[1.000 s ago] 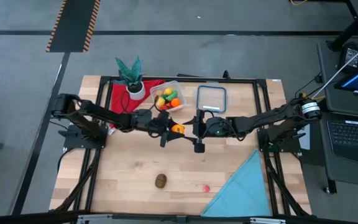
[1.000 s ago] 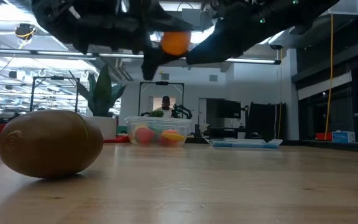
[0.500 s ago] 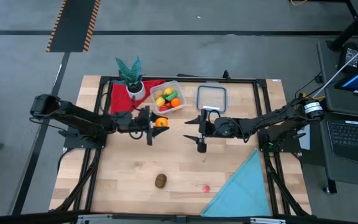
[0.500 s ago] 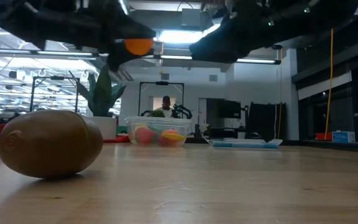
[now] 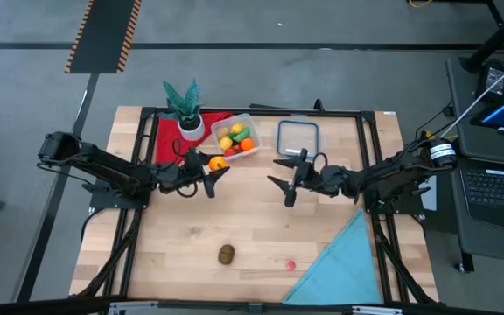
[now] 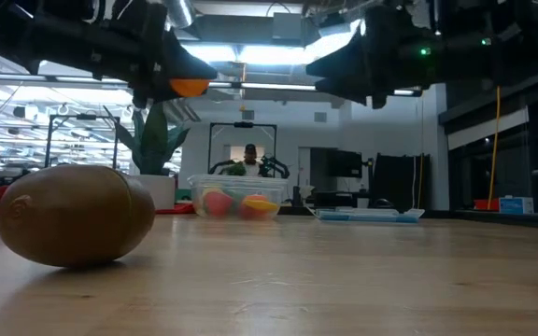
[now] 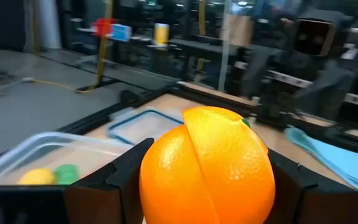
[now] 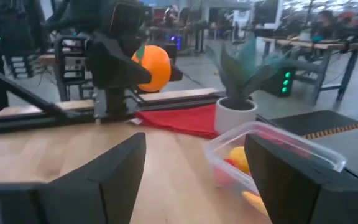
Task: Pick and placing Produce into tupperware
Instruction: Put the orange into the transparent bin
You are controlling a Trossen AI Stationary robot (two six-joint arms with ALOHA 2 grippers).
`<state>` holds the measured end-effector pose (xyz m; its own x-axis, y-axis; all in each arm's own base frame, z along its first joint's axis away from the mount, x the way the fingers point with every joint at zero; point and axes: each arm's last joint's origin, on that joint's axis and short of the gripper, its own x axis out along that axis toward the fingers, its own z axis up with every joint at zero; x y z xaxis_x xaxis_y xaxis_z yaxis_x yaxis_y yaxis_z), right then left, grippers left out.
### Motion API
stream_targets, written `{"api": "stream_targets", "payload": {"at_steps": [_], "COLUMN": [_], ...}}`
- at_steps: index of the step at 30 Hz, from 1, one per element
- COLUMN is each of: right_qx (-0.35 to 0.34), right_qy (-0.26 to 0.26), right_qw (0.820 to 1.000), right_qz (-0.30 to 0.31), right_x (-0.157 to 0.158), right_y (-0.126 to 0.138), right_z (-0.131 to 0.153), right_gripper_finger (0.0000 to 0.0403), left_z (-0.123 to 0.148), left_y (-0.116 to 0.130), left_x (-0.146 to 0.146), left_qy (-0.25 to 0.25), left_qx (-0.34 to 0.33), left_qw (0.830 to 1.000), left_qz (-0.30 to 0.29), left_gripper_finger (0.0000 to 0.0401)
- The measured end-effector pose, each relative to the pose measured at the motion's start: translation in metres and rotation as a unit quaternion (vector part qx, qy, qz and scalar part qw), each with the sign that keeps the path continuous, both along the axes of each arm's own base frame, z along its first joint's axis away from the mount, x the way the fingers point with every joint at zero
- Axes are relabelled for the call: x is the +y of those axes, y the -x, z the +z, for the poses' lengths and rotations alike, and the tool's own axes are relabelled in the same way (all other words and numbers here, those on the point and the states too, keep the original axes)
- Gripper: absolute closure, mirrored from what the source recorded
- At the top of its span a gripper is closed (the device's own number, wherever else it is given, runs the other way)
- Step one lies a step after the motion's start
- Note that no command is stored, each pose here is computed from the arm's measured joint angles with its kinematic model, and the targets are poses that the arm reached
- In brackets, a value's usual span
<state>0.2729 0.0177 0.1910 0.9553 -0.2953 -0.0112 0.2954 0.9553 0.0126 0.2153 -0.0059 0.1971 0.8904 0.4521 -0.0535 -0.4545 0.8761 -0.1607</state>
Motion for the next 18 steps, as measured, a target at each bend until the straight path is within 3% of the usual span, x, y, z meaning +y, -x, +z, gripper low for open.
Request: {"api": "stream_targets", "payload": {"at_steps": [7,18], "right_qx": [-0.007,-0.005], "right_qy": [0.0,-0.004], "right_qw": [0.999,0.999], "right_qz": [-0.033,-0.032], "right_x": [-0.0021,-0.0021], "right_y": [0.0038,0.0038], "right_z": [-0.0021,-0.0028], "right_gripper_finger": [0.0128,0.0128], "left_z": [0.0001,-0.0002], "left_y": [0.0016,0.0021], "left_x": [0.0015,0.0052], "left_qy": [-0.018,-0.021], "left_qx": [0.008,0.011], "left_qw": [0.998,0.997], "left_qz": [0.052,0.074], "left_gripper_finger": [0.0183,0.0181]}}
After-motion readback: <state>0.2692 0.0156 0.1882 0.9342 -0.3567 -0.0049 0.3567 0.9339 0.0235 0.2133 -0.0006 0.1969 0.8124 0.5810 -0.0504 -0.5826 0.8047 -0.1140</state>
